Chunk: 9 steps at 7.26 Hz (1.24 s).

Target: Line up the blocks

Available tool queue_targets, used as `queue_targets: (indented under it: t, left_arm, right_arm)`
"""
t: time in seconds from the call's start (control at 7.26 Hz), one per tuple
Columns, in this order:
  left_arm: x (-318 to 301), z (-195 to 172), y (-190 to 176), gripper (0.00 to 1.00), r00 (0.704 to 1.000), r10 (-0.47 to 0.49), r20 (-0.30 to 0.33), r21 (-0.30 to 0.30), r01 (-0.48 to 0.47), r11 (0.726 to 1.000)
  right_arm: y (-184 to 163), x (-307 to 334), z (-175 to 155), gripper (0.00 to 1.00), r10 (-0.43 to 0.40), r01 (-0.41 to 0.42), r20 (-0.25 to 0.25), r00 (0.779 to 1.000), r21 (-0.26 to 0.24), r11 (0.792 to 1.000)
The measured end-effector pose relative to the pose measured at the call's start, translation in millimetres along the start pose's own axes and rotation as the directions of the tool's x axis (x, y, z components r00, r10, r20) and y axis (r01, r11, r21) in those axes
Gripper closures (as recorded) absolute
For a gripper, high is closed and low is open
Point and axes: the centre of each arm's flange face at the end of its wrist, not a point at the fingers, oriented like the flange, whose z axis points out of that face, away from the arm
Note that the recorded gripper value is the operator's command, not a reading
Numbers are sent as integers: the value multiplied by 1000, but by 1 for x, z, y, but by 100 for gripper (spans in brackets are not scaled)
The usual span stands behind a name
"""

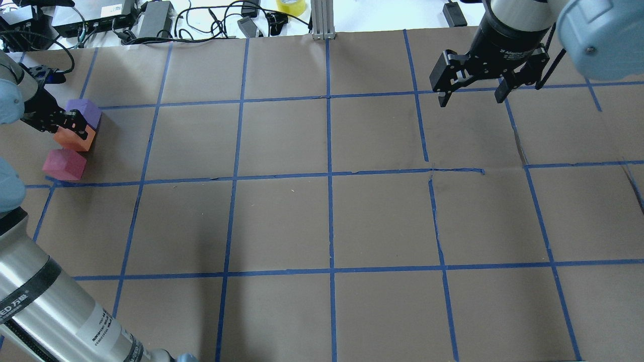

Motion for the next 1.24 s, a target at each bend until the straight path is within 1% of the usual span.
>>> queue_targets:
  t: [0.14, 0.69, 0.83, 1.1, 1.24]
  left_arm:
    - [0, 1, 0, 1, 1000, 0, 0, -2, 0, 1000]
    - [-1, 2, 0, 0, 1000, 5, 4, -8, -4, 1000]
    - [-1, -5, 1, 0, 1000, 5, 9, -4, -4, 1000]
    - [7, -39, 6, 0, 1000, 8, 16, 4, -8, 1000]
    - [17, -67, 15, 0, 1000, 14, 2, -12, -14, 1000]
  right_arm:
    - [0, 0, 0, 0, 0, 0, 0, 1000, 0, 1000]
    - [0, -1, 0, 0, -1, 1, 0, 1000, 1, 1000]
    - [0, -1, 0, 0, -1, 1, 0, 1000, 1, 1000]
    - [0, 0, -1, 0, -1, 1, 0, 1000, 5, 1000]
    - [1, 0, -3, 0, -1, 1, 0, 1000, 8, 1000]
